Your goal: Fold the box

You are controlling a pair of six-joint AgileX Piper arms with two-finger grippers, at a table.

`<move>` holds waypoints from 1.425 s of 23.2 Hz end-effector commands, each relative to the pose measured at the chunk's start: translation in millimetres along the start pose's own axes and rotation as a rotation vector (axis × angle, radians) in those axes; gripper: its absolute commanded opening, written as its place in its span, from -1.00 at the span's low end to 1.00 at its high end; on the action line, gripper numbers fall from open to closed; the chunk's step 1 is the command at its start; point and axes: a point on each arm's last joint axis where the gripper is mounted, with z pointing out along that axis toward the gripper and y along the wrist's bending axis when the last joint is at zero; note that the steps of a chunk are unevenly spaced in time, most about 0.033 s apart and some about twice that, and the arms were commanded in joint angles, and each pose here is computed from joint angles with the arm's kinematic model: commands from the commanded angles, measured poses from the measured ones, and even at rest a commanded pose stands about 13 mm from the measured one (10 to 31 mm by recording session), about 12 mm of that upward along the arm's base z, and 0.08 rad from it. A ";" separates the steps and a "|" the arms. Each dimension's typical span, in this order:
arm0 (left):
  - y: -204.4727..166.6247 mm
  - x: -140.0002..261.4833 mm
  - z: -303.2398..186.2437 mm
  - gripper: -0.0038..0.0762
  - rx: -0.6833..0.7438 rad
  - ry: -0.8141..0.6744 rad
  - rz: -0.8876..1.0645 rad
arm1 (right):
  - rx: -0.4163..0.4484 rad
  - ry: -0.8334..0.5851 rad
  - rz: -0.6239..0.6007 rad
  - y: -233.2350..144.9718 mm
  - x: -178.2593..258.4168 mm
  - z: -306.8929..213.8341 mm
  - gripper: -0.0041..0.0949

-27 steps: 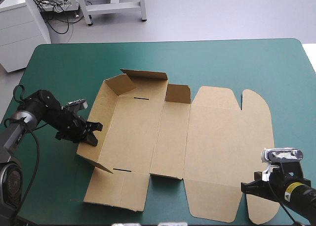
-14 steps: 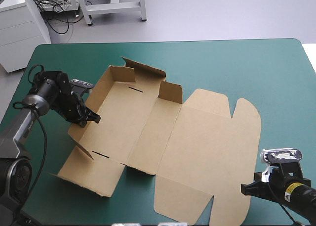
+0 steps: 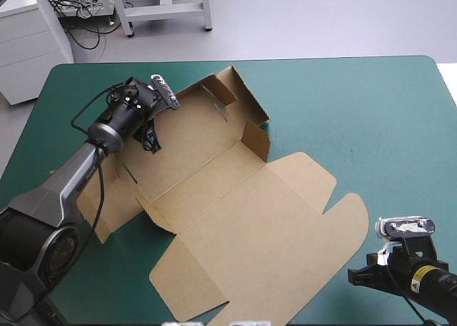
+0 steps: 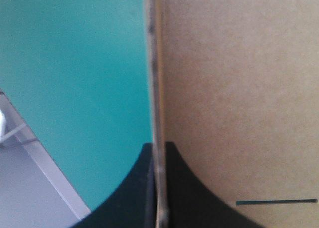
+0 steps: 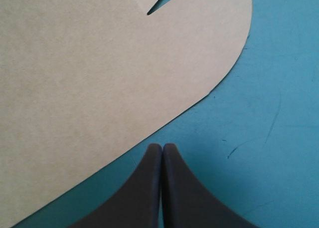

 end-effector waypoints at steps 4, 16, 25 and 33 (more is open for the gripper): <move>-15.3 -30.0 -49.1 -0.98 -0.150 -0.222 0.171 | -0.020 -0.051 -0.006 2.6 -8.0 -5.6 -0.96; -97.7 -28.2 -106.6 -0.98 -0.446 -0.536 0.340 | -0.039 -0.044 0.024 4.2 -7.4 -5.7 -0.96; -165.9 -4.7 -106.7 -0.98 -0.776 -0.723 0.516 | -0.072 -0.036 0.045 7.2 -6.7 -5.8 -0.96; -173.1 -6.3 -88.0 -0.98 -0.754 -0.678 0.570 | -0.007 -0.062 0.045 1.3 -9.0 -5.7 -0.96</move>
